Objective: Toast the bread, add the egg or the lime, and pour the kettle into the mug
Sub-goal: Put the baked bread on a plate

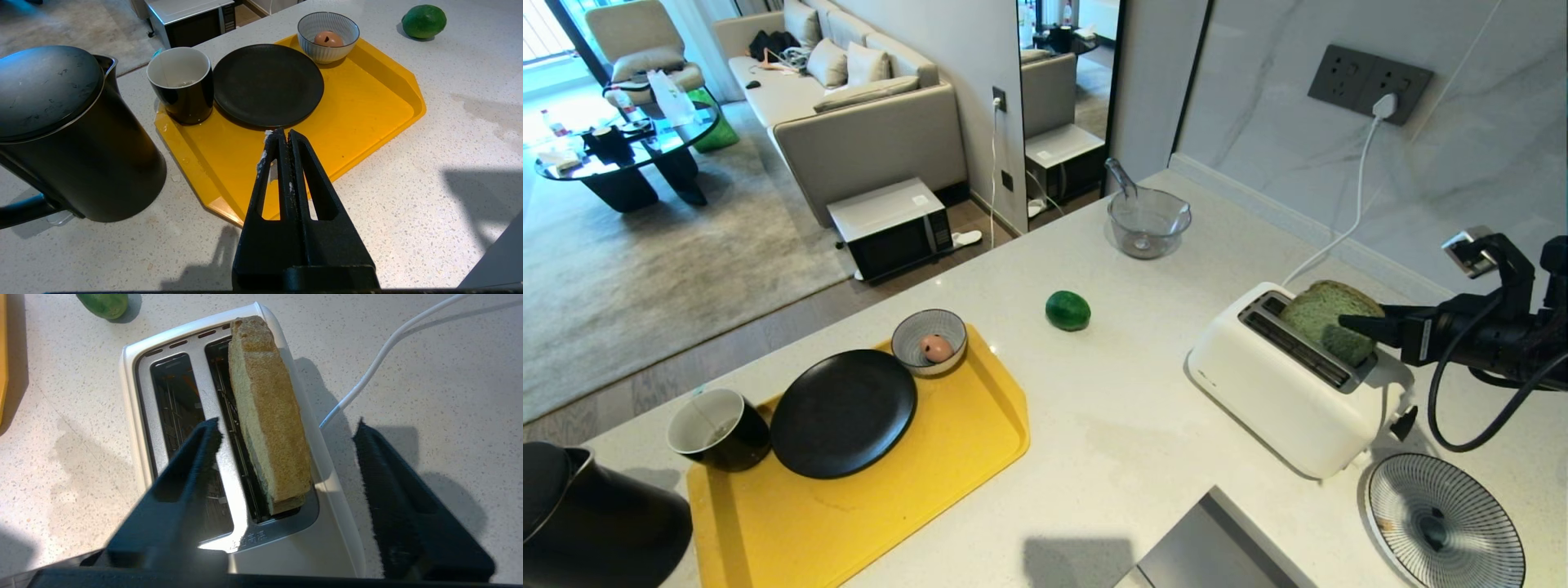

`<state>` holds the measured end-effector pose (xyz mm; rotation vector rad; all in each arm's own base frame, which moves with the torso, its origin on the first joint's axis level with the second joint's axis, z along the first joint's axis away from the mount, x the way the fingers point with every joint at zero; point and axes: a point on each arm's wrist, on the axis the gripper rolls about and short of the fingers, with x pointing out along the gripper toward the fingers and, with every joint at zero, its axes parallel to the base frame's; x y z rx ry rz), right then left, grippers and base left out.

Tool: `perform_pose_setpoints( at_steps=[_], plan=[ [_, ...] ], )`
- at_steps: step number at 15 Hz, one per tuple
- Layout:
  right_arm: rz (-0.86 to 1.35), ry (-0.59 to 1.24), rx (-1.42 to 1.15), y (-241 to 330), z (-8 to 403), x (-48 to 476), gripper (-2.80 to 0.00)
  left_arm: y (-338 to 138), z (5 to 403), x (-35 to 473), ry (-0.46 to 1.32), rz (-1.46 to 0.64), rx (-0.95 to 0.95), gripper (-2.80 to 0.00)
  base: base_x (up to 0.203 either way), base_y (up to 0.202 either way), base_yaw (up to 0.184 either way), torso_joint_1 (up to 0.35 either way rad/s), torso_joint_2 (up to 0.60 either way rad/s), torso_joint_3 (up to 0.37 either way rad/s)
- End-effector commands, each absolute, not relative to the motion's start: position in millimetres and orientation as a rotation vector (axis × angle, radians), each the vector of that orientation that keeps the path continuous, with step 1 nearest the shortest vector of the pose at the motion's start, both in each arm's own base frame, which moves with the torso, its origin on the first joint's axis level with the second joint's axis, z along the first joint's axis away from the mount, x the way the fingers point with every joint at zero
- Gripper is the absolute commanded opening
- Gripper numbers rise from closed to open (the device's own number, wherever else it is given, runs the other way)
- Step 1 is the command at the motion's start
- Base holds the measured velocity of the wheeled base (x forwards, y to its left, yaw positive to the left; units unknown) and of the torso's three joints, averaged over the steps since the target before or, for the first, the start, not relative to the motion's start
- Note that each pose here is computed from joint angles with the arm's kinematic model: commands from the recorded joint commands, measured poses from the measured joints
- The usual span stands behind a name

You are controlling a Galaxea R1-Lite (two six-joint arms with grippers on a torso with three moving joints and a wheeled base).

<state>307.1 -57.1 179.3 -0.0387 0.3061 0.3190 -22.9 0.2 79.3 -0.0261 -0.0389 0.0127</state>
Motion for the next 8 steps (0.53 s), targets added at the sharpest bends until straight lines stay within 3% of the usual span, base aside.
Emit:
perform_pose_setpoints(
  at_steps=[1,8],
  plan=[
    [0.323,0.306,-0.039,-57.6,177.9,309.7,-2.80,0.2,75.5,-22.0,-0.028,0.013,-0.026,-2.80,0.000,0.000,0.000,0.000,0.00,0.000],
    [0.329,0.286,-0.047,-53.4,185.4,299.6,-2.80,0.2,75.5,-22.0,-0.028,0.013,-0.026,-2.80,0.000,0.000,0.000,0.000,0.00,0.000]
  ],
)
